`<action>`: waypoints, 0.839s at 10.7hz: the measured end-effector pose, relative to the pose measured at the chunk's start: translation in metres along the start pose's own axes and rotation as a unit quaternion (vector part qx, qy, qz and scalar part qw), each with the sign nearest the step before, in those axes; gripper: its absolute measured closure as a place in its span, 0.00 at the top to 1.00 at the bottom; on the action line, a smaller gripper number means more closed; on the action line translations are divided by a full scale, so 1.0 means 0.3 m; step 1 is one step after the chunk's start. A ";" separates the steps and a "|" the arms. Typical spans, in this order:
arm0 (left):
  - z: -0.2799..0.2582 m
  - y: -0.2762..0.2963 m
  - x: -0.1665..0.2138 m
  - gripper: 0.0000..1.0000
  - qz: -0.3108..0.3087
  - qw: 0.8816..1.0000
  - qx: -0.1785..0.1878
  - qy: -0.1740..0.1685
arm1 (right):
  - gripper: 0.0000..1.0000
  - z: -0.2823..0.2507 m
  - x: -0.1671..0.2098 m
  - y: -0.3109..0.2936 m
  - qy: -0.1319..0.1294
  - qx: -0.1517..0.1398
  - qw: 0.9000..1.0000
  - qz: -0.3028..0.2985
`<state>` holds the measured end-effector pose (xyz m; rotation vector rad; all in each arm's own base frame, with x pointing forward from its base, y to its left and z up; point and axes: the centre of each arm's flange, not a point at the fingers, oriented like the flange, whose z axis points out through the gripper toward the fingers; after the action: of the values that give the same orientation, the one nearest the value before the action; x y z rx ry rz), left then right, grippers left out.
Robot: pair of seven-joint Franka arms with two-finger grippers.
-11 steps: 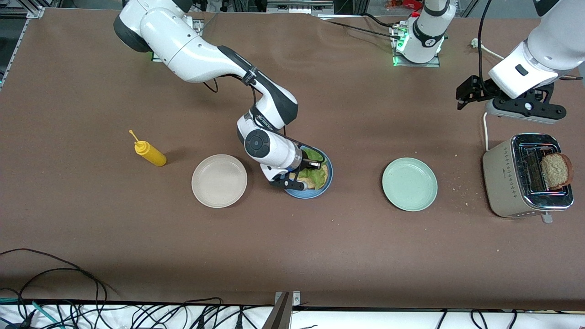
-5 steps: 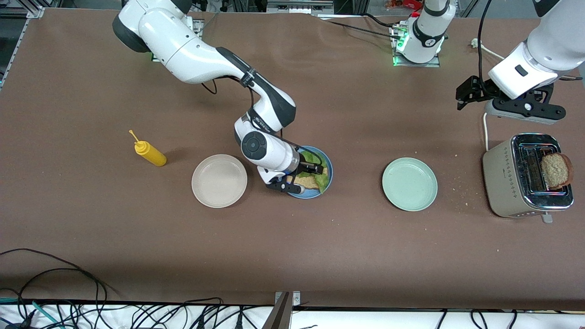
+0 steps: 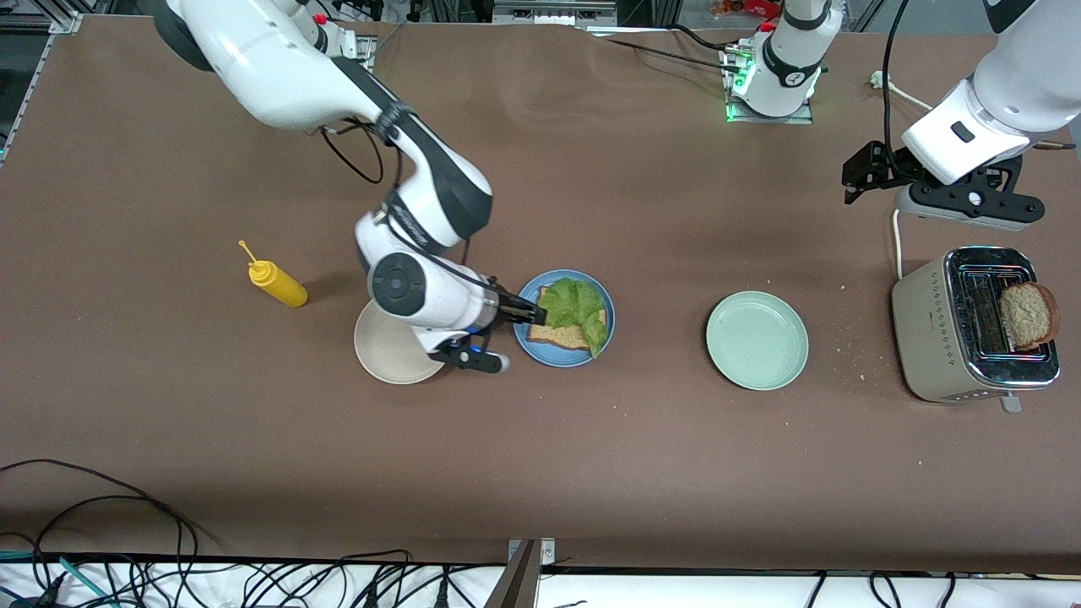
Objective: Make sandwich in blue plate with both arms
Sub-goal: 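Release the lettuce and draw the right gripper back beside the mustard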
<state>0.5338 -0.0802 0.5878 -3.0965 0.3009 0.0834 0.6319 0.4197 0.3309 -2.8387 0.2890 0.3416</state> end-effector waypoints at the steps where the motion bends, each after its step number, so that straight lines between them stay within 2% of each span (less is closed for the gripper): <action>1: 0.000 0.000 0.000 1.00 0.000 1.000 0.000 0.000 | 0.88 -0.119 -0.009 0.055 -0.011 -0.025 1.000 -0.012; 3: 0.004 -0.001 0.004 1.00 0.000 1.000 0.000 0.000 | 1.00 -0.344 -0.016 0.188 -0.020 -0.068 0.997 -0.032; 6: 0.008 -0.003 0.009 1.00 0.000 1.000 -0.001 -0.001 | 1.00 -0.602 -0.018 0.429 -0.031 -0.122 0.990 -0.068; 9: 0.010 -0.004 0.012 1.00 -0.001 1.000 -0.001 -0.002 | 1.00 -0.793 0.003 0.734 -0.034 -0.146 0.979 -0.141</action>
<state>0.5373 -0.0795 0.5847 -3.0978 0.2988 0.0892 0.6315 0.1437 0.5011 -3.0865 -0.1953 0.4503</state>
